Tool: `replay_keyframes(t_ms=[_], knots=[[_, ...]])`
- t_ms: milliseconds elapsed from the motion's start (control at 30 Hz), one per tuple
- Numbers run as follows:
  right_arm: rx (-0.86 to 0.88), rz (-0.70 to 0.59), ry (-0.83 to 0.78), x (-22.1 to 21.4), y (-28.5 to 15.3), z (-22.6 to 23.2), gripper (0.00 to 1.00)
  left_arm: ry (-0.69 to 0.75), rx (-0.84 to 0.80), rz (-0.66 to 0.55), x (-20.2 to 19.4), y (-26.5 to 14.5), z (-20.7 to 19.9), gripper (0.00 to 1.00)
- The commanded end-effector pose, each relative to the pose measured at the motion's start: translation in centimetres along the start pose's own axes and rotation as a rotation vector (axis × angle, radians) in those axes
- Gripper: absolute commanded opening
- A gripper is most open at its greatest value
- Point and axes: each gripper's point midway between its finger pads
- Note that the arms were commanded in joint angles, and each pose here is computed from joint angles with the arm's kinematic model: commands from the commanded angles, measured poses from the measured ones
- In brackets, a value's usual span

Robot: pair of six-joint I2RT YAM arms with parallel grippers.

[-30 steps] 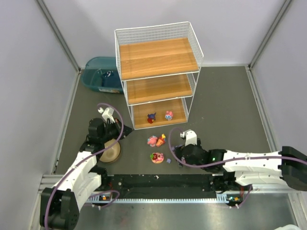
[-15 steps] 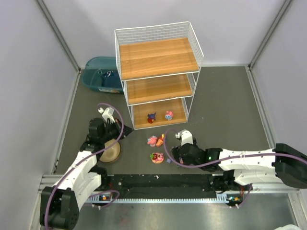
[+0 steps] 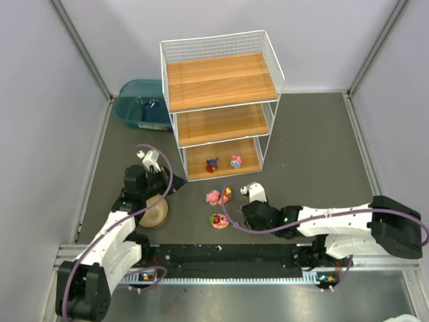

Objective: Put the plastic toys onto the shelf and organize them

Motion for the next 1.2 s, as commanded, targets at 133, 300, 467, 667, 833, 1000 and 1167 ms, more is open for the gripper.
replay_keyframes(t_ms=[133,300,467,667,833,1000,1167], knots=[[0.03,0.025,0.004,0.9,-0.7,1.8,0.0,0.024,-0.01,-0.038,0.8,0.1,-0.2,0.15],[0.15,-0.049,0.047,5.6,-5.8,3.7,0.0,0.023,-0.008,-0.038,0.8,0.1,-0.2,0.18],[0.226,-0.119,0.004,11.6,-12.9,4.8,0.0,0.021,-0.003,-0.045,1.1,0.0,-0.3,0.27],[0.301,-0.25,-0.036,22.1,-22.4,7.6,0.0,0.022,-0.004,-0.05,1.3,0.0,-0.4,0.38],[0.325,-0.376,-0.037,27.9,-26.1,9.0,0.0,0.025,-0.002,-0.06,1.4,-0.2,-0.5,0.44],[0.286,-0.407,0.027,30.1,-24.8,8.9,0.0,0.025,0.004,-0.076,1.6,-0.4,-0.5,0.51],[0.247,-0.398,0.059,29.3,-21.4,8.3,0.0,0.026,0.001,-0.073,1.4,-0.4,-0.5,0.54]])
Point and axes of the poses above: each gripper's point midway between its finger pads, its own y axis out along the fingers, its own z axis along the line the jaws close on, x = y × z, and after that the axes turned 9 degrees about y, right-handed
